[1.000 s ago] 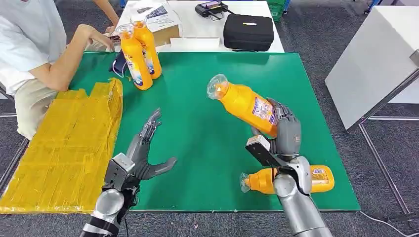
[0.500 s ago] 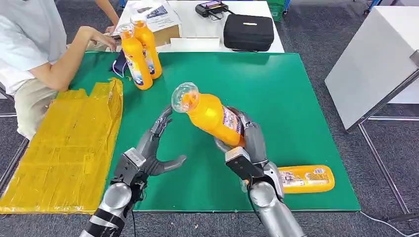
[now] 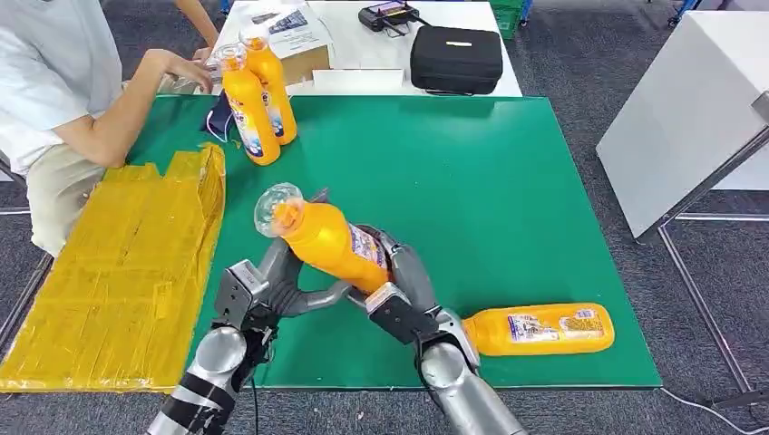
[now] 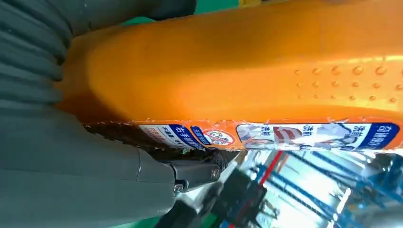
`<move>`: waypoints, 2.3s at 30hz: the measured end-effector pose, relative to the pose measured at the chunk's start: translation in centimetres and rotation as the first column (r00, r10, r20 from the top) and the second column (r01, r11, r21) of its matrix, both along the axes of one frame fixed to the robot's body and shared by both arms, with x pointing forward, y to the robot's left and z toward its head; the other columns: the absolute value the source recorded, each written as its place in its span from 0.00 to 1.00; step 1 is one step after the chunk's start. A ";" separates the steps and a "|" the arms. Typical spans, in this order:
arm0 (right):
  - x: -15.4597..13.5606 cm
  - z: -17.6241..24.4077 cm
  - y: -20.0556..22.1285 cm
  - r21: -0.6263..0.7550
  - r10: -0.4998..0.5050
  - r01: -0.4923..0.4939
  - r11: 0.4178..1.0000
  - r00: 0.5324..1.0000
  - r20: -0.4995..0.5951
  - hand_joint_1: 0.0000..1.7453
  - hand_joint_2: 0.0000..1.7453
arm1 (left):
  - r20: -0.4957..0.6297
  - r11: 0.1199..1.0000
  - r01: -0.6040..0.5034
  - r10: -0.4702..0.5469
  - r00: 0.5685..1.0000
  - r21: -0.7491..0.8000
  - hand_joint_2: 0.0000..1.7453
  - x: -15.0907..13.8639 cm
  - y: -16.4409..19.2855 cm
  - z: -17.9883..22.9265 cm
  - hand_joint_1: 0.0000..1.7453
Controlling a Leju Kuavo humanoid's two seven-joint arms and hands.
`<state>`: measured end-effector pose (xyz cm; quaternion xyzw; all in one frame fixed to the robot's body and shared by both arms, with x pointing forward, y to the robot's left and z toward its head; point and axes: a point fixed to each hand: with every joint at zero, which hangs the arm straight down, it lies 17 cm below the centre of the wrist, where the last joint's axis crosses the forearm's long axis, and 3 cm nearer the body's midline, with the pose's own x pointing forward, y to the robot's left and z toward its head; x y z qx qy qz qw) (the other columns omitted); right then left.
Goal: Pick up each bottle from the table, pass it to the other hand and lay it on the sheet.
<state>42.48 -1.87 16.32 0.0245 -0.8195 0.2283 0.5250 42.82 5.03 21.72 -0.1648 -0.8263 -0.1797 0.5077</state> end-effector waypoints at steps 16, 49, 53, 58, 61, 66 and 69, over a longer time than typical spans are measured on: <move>-0.5 -1.8 2.4 -0.025 0.063 -0.064 0.998 0.997 -0.041 1.00 1.00 | -0.029 0.995 0.063 -0.065 0.997 -0.077 1.00 -0.5 -0.3 0.5 1.00; -1.6 5.3 -3.1 0.148 -0.078 0.057 0.987 0.987 0.138 0.00 1.00 | 0.487 0.681 -0.662 0.484 0.727 0.313 1.00 4.9 9.7 3.6 1.00; -2.1 8.1 -5.6 0.209 -0.139 0.098 0.973 0.971 0.194 0.00 1.00 | 0.728 0.356 -0.835 0.418 0.544 0.420 1.00 7.2 13.6 4.1 1.00; -2.5 10.5 -7.4 0.261 -0.172 0.107 0.959 0.955 0.240 0.00 1.00 | 0.827 0.108 -0.874 0.286 0.483 0.473 1.00 9.6 16.3 2.2 1.00; -2.8 11.7 -7.9 0.285 -0.180 0.102 0.953 0.948 0.261 0.00 1.00 | 0.843 -0.022 -0.858 0.199 0.500 0.514 1.00 11.2 17.9 -0.6 1.00; -3.0 12.6 -8.1 0.298 -0.176 0.089 0.950 0.944 0.278 0.00 1.00 | 0.809 -0.115 -0.805 0.180 0.559 0.582 1.00 12.8 20.3 -4.2 1.00; -3.0 13.0 -8.0 0.299 -0.170 0.080 0.951 0.943 0.287 0.00 1.00 | 0.775 -0.151 -0.761 0.165 0.610 0.631 1.00 13.2 21.4 -6.6 1.00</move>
